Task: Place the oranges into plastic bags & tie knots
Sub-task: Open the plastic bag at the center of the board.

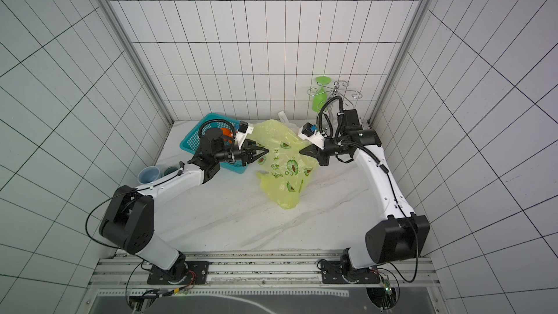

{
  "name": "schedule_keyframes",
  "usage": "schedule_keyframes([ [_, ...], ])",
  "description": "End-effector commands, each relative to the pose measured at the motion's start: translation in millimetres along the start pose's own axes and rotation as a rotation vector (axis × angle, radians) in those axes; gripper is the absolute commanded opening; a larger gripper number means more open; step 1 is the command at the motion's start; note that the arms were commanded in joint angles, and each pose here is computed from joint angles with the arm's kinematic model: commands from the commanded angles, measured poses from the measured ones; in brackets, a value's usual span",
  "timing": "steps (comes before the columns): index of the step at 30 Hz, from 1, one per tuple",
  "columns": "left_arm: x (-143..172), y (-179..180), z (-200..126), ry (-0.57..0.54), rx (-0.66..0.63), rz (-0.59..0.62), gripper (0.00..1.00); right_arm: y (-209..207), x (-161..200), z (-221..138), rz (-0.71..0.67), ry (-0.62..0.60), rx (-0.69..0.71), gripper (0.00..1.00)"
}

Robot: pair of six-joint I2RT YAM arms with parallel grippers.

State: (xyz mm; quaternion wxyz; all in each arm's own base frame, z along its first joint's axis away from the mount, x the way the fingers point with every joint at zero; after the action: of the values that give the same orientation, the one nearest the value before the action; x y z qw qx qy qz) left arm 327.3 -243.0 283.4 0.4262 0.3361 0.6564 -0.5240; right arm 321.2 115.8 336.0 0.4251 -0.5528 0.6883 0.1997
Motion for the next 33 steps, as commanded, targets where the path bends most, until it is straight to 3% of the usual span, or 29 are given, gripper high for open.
schedule_keyframes([
  [1,-6.1,-28.9,-4.7,-0.025,0.034,0.016,0.0,-81.7,0.8,14.3,0.246,0.133,0.5,0.25],
  [2,-5.7,-31.2,-6.1,-0.026,-0.004,-0.011,0.0,-95.1,0.2,18.8,0.266,0.197,0.59,0.36],
  [3,-6.9,-31.6,-7.7,-0.037,-0.048,-0.047,0.0,-101.4,-0.8,23.7,0.261,0.252,0.64,0.53],
  [4,-8.6,-28.6,-10.2,-0.059,-0.121,-0.113,0.0,-104.1,-3.1,27.4,0.245,0.301,0.688,0.79],
  [5,-10.8,-25.4,-12.9,-0.085,-0.186,-0.192,0.01,-101.1,-7.3,29.6,0.21,0.322,0.716,0.85],
  [7,-16.1,-24.0,-16.8,-0.134,-0.26,-0.323,0.01,-83.1,-20.9,26.1,0.123,0.284,0.724,0.9],
  [10,-26.2,-29.2,-16.4,-0.178,-0.294,-0.479,0.0,-43.1,-44.5,4.1,0.03,0.1,0.66,0.96],
  [14,-32.5,-24.2,-9.4,-0.173,-0.33,-0.669,0.0,8.5,-65.6,-17.1,-0.021,-0.119,0.456,0.97],
  [18,-29.2,-23.0,0.5,-0.155,-0.313,-0.73,0.0,51.5,-59.6,6.5,0.004,-0.207,0.177,0.97],
  [22,-25.4,-28.3,2.8,-0.165,-0.262,-0.753,0.0,56.2,-33.0,42.9,0.021,-0.183,0.135,0.97],
  [25,-26.6,-34.1,0.7,-0.174,-0.231,-0.745,0.01,48.4,-16.7,64.5,0.03,-0.122,0.123,0.89],
  [26,-28.0,-35.7,-0.4,-0.178,-0.229,-0.733,0.02,49.4,-13.0,69.0,0.023,-0.111,0.099,0.78],
  [27,-29.1,-37.0,-1.0,-0.177,-0.226,-0.721,0.04,50.6,-10.4,70.6,0.02,-0.116,0.077,0.59],
  [28,-28.8,-37.3,-0.9,-0.173,-0.224,-0.712,0.06,52.4,-9.4,69.4,0.016,-0.134,0.05,0.48],
  [29,-29.8,-38.7,-1.1,-0.171,-0.218,-0.7,0.09,52.8,-9.4,63.5,0.013,-0.177,0.006,0.3],
  [30,-30.4,-40.2,-1.6,-0.169,-0.211,-0.673,0.17,50.5,-9.0,54.9,0.023,-0.226,-0.039,0.1],
  [31,-31.3,-42.6,-2.5,-0.165,-0.198,-0.633,0.29,47.1,-7.0,45.5,0.041,-0.276,-0.085,0.0],
  [33,-37.4,-47.9,-12.9,-0.157,-0.178,-0.496,0.52,35.2,-0.2,19.8,0.09,-0.402,-0.186,0.0],
])
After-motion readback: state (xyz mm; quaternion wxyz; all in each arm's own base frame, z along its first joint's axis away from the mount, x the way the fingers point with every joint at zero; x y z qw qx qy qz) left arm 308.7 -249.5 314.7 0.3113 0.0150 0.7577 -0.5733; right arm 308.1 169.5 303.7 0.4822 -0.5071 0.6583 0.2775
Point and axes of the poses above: each gripper's point midway between its finger pads, its own z axis out along the fingers, its own y axis along the line the jaws close on, x = y × z, the point moved 7 cm from there along -z, back along the fingers, and after that the axes turned 4 degrees about -z, right-handed, at the moved point
